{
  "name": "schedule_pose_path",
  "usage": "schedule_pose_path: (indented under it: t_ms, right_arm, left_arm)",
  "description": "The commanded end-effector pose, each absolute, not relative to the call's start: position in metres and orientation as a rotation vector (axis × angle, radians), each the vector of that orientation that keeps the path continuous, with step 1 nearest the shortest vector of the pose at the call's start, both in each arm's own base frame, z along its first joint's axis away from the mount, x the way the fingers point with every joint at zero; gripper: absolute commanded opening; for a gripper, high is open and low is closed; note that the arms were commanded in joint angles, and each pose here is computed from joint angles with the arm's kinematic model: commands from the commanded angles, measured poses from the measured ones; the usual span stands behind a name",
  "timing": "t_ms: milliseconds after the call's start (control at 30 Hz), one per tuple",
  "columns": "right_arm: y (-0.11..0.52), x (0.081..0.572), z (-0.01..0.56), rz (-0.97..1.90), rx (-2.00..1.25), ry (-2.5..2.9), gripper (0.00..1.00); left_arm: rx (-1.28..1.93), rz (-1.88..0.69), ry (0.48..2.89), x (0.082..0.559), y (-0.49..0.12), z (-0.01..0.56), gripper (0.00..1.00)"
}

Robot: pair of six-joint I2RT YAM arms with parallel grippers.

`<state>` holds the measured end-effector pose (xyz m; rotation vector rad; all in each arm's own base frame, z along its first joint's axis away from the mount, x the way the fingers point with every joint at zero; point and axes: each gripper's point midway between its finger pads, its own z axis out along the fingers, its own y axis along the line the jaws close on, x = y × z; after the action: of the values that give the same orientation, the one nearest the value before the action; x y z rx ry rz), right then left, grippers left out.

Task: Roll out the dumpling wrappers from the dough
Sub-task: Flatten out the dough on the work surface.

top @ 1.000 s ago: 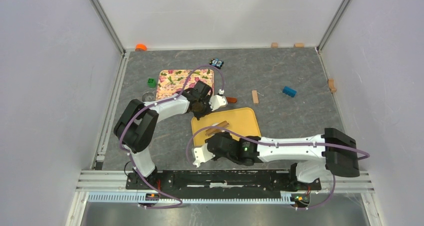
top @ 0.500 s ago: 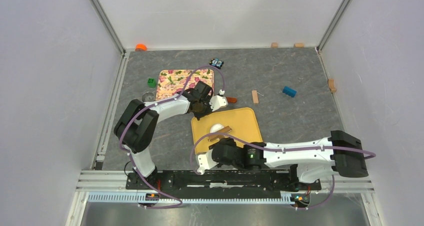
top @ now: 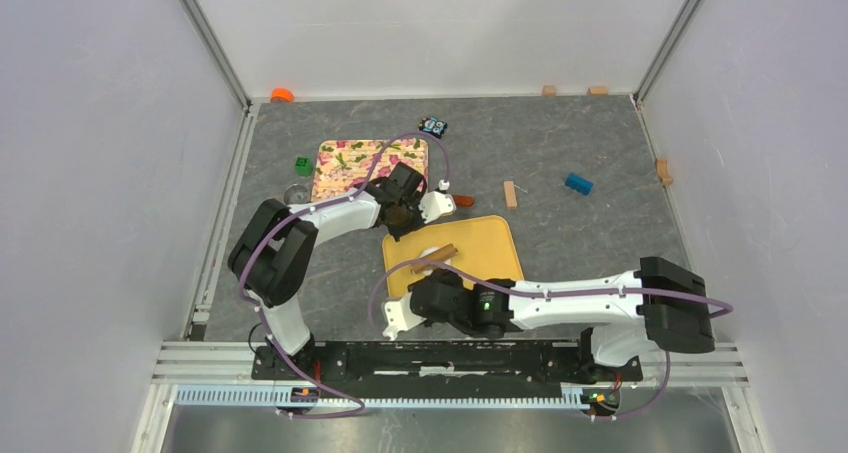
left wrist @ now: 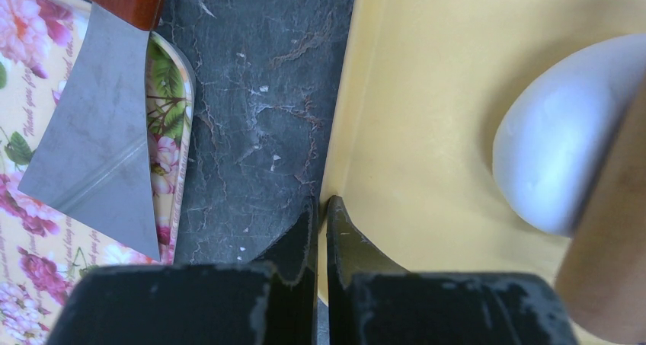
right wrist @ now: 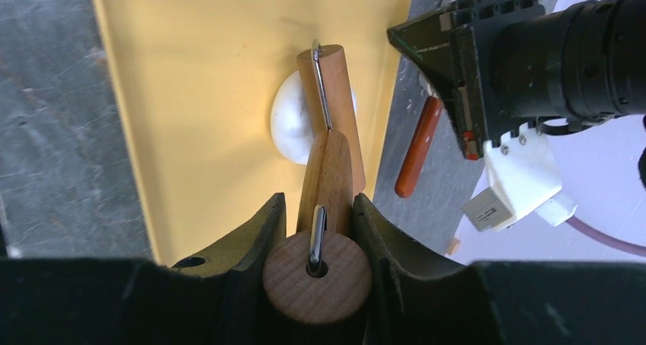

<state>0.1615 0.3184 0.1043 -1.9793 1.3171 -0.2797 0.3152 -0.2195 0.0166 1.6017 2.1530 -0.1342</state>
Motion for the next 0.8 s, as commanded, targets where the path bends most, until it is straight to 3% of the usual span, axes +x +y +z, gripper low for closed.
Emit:
schedule_pose_path:
  t_ms: [0,400,767]
  right_arm:
    - [0.259,0.111,0.048,-0.213,-2.219,1.495,0.00]
    - [0.293,0.154,0.044,-0.227,-2.202,1.410,0.00]
    - [0.255,0.108,0.038,-0.163,-2.232,1.526,0.00]
  left_arm:
    - [1.740,-0.097,2.283,0.286,-0.192,-0.039,0.02]
    - [1.737,-0.097,2.282,0.285,-0.192,-0.039,0.02]
    - [1.738,-0.097,2.282,0.285,-0.192,-0.039,0.02]
